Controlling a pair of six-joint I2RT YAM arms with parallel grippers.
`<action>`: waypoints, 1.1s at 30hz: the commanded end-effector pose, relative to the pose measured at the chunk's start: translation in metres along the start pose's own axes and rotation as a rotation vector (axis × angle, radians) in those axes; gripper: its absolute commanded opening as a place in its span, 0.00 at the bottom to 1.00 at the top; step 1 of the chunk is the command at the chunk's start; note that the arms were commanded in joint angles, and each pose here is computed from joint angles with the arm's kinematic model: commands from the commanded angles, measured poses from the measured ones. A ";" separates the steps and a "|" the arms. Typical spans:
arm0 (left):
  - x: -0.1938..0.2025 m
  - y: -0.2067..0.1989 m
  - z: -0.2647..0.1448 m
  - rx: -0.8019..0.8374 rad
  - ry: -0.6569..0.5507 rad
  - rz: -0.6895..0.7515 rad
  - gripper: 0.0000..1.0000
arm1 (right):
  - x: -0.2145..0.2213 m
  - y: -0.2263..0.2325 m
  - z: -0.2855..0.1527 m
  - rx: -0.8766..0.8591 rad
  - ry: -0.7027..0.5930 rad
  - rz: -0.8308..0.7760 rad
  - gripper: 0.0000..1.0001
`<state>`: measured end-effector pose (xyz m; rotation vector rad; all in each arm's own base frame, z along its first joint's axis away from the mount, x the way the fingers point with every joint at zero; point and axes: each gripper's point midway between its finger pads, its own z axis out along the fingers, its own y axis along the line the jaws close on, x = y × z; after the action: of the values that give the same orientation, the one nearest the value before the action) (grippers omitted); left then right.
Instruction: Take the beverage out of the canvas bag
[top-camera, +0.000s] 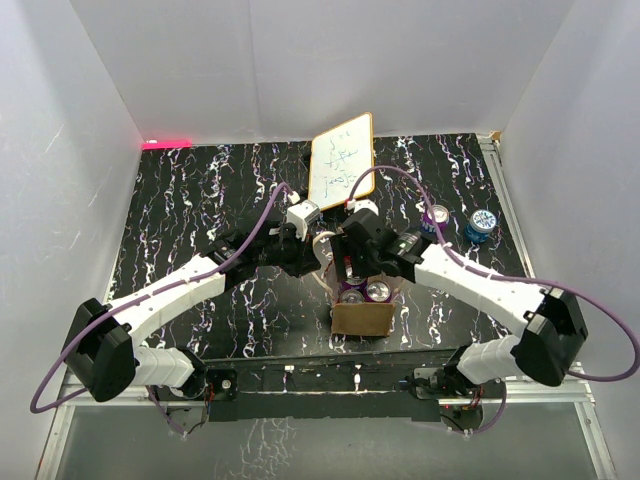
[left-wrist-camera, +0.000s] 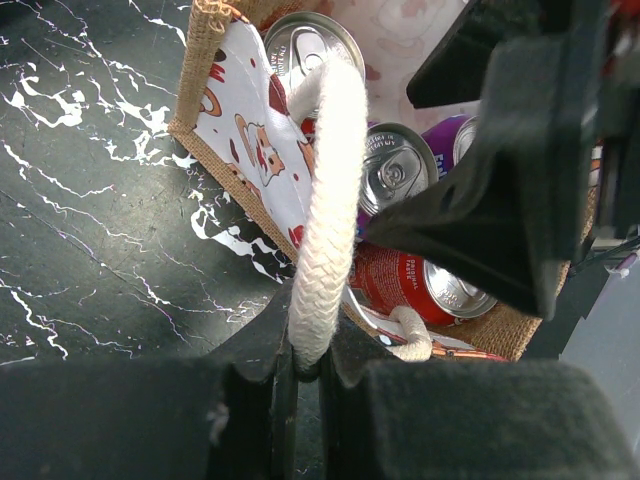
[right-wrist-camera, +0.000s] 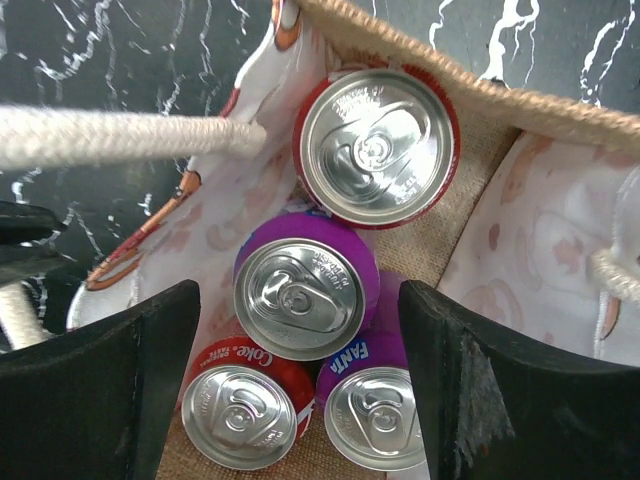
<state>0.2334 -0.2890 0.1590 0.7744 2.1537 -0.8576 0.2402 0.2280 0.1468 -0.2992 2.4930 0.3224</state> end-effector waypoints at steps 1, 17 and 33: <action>-0.015 0.005 -0.002 -0.033 -0.039 0.030 0.00 | -0.010 0.000 -0.003 0.093 -0.041 -0.013 0.84; -0.013 0.006 0.000 -0.032 -0.031 0.027 0.00 | 0.023 -0.007 0.042 0.203 0.018 -0.044 0.82; -0.010 0.009 0.003 -0.044 -0.020 0.023 0.00 | 0.021 0.006 0.045 0.148 -0.007 -0.039 0.62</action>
<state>0.2348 -0.2890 0.1542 0.7726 2.1678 -0.8482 0.2377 0.2325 0.0858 -0.3274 2.5555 0.0506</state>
